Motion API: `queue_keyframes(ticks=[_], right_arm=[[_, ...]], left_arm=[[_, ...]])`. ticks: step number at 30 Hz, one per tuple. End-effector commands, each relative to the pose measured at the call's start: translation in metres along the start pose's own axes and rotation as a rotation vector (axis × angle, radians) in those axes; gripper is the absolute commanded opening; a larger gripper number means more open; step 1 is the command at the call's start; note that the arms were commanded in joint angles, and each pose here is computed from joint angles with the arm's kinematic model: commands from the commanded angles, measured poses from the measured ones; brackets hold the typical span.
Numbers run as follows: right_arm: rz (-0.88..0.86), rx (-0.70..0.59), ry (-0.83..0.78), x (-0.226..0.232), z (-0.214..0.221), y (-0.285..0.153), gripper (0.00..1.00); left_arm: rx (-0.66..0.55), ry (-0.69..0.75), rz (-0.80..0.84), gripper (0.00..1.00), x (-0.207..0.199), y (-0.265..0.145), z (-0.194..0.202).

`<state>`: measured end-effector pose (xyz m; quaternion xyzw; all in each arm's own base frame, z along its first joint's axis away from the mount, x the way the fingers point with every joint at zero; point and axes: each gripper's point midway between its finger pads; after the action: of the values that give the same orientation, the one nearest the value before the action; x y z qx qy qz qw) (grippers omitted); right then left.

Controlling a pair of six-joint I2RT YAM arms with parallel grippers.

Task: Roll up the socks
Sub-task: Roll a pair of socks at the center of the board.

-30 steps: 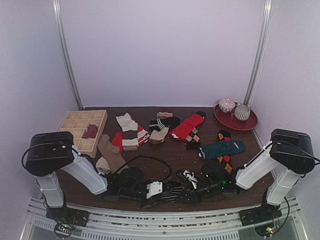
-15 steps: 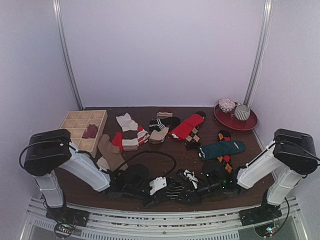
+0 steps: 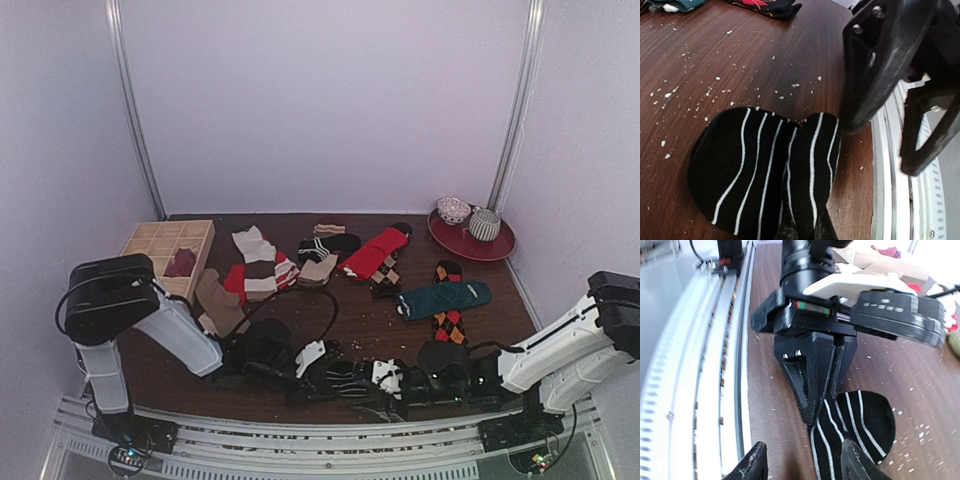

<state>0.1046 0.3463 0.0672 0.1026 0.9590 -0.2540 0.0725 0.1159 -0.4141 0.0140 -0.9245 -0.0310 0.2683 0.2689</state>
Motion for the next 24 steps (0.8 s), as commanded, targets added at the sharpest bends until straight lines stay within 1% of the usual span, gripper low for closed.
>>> queue_keyframes(ticks=[1,5,7,9,10,13,16,17,18,19,20,21,24], right_arm=[[0.050,0.133,-0.209,-0.006,0.023,0.015,0.51],[0.056,0.199,-0.220,-0.004,0.035,0.027,0.51],[0.096,0.206,-0.219,-0.010,0.035,0.027,0.51],[0.109,0.205,-0.219,-0.013,0.034,0.026,0.49],[0.108,0.208,-0.214,-0.013,0.035,0.026,0.46],[0.071,0.255,-0.170,-0.007,0.043,0.030,0.32],[0.032,0.320,-0.072,0.002,0.060,0.035,0.21],[0.021,0.326,-0.033,0.005,0.063,0.035,0.19],[0.015,0.330,0.008,0.007,0.065,0.035,0.17],[0.015,0.334,0.056,0.008,0.068,0.034,0.16],[0.008,0.339,0.099,0.011,0.070,0.033,0.15],[0.006,0.341,0.149,0.011,0.071,0.031,0.15],[-0.051,0.334,0.310,0.018,0.070,0.028,0.14]], left_arm=[[0.339,-0.216,-0.145,0.00,0.036,-0.014,0.112],[0.343,-0.217,-0.135,0.00,0.035,-0.014,0.114],[0.344,-0.216,-0.132,0.00,0.035,-0.014,0.114],[0.346,-0.213,-0.125,0.00,0.034,-0.014,0.114],[0.348,-0.212,-0.123,0.00,0.034,-0.013,0.115],[0.343,-0.200,-0.119,0.00,0.033,-0.013,0.112],[0.307,-0.158,-0.130,0.00,0.034,-0.014,0.100],[0.286,-0.134,-0.135,0.08,0.033,-0.015,0.092],[0.268,-0.109,-0.152,0.23,0.035,-0.016,0.085],[0.251,-0.080,-0.176,0.33,0.037,-0.018,0.076],[0.235,-0.051,-0.212,0.40,0.041,-0.021,0.067],[0.213,-0.017,-0.243,0.46,0.043,-0.025,0.056],[0.088,0.101,-0.304,0.54,0.039,-0.042,0.014]])
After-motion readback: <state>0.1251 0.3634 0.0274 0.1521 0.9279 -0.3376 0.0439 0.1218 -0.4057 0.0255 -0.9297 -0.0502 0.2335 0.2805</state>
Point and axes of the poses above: each gripper's point midway between its finger pads, its own y axis out along the fingers, its own x axis along the line the jaws close on, z = x × y, and after that the axes turned 7 degrees about -y, right-handed
